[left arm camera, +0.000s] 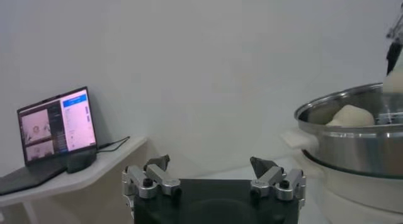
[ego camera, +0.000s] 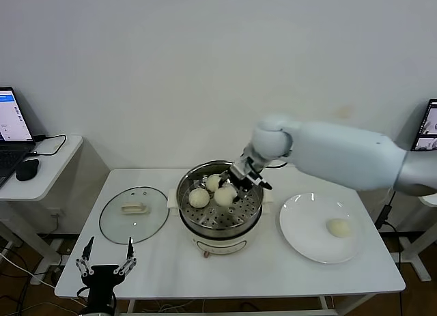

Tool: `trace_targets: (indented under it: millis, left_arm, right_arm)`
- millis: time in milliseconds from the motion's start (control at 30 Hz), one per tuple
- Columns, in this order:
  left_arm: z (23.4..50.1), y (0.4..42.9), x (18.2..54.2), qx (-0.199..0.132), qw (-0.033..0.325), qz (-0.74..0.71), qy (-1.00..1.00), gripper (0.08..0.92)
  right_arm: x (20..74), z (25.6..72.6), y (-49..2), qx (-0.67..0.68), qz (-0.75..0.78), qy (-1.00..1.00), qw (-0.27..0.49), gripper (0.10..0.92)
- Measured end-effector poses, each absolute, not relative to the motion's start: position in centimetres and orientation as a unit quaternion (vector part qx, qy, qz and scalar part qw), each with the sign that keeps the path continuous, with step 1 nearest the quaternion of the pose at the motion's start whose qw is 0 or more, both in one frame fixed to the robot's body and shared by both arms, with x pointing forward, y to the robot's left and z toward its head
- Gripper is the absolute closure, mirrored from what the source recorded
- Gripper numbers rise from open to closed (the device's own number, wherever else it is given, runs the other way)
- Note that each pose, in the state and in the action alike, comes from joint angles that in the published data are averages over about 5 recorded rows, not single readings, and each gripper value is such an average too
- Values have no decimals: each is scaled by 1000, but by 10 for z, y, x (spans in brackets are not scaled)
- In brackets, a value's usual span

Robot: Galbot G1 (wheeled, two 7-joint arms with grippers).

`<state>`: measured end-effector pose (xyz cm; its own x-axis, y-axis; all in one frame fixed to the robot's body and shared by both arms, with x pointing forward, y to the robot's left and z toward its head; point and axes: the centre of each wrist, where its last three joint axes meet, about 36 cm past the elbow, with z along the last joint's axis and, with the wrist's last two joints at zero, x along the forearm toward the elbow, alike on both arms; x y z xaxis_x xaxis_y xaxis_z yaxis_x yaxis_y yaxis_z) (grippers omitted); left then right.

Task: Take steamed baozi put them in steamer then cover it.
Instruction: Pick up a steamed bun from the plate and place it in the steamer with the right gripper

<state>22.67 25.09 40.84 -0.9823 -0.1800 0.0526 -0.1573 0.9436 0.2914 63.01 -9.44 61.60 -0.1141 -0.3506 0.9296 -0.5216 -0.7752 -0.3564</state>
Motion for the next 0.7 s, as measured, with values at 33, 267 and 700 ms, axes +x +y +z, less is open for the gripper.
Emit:
trace_targets:
  millis: [33, 267, 700]
  left_arm:
    - [408, 251, 227, 86, 39, -144, -985, 177]
    - [406, 253, 228, 90, 40, -145, -985, 177]
    - [405, 252, 228, 91, 40, -143, -985, 177]
  right_arm:
    - [630, 613, -91, 666, 672, -319, 57, 437]
    - [627, 595, -70, 680, 689, -251, 11, 437]
    - [621, 588, -60, 691, 696, -194, -22, 224]
